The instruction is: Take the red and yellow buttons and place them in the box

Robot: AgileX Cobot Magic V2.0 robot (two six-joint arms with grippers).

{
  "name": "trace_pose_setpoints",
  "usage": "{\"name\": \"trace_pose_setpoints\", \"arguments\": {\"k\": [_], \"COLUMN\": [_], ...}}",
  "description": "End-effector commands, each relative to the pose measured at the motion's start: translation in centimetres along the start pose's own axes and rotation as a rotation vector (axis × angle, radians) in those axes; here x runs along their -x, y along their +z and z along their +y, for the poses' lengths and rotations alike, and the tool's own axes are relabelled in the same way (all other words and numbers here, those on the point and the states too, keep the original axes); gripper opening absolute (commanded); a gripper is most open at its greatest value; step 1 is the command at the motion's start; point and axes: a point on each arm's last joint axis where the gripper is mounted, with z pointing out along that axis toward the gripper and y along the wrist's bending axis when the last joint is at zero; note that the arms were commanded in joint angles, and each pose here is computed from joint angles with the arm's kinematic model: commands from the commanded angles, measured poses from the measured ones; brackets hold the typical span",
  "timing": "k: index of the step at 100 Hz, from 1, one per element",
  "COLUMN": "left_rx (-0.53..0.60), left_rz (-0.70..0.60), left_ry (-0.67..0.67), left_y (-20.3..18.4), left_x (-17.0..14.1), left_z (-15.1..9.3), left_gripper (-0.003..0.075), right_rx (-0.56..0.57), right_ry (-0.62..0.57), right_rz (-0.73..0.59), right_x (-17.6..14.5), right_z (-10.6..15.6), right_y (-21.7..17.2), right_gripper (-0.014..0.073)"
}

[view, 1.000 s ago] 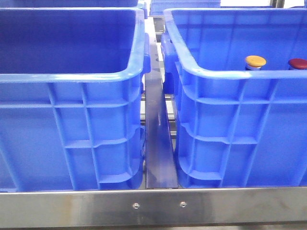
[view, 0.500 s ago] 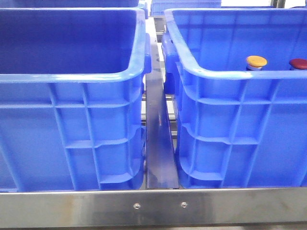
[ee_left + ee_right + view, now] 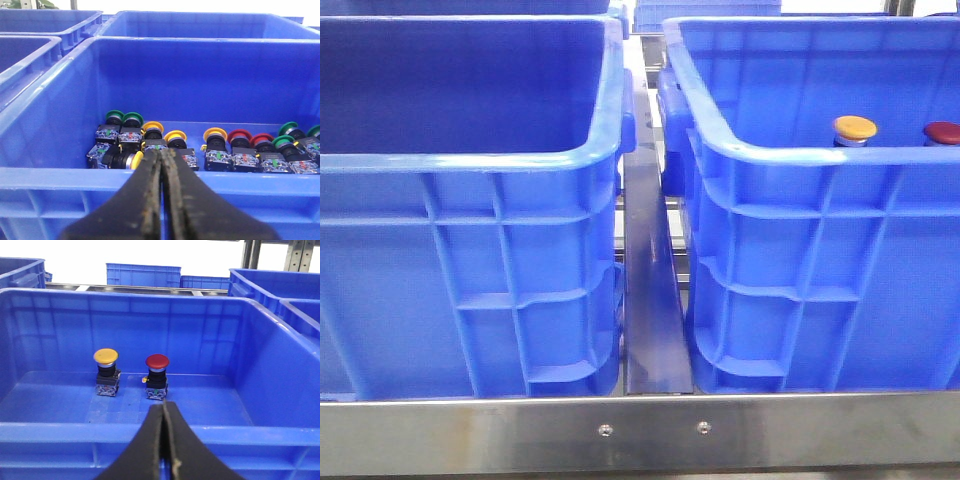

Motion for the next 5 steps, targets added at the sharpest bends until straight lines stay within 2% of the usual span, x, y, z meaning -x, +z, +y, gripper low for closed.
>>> {"name": "trace_pose_setpoints", "arguments": {"k": [1, 5], "left_rx": [-0.006, -0.006], "left_rz": [-0.087, -0.087], "left_ry": [-0.018, -0.018], "left_y": [-0.20, -0.20], "left_x": [0.21, 0.21], "left_z": [-0.03, -0.03], "left_gripper": [-0.0020, -0.0020], "right_rx": [-0.005, -0.005], "right_ry": [-0.007, -0.007], "right_rz": [-0.085, -0.085], "right_x": [0.57, 0.57], "right_z": [-0.01, -0.01], "right_y": [-0.19, -0.19], "right_gripper": [-0.0102, -0.0102]}}
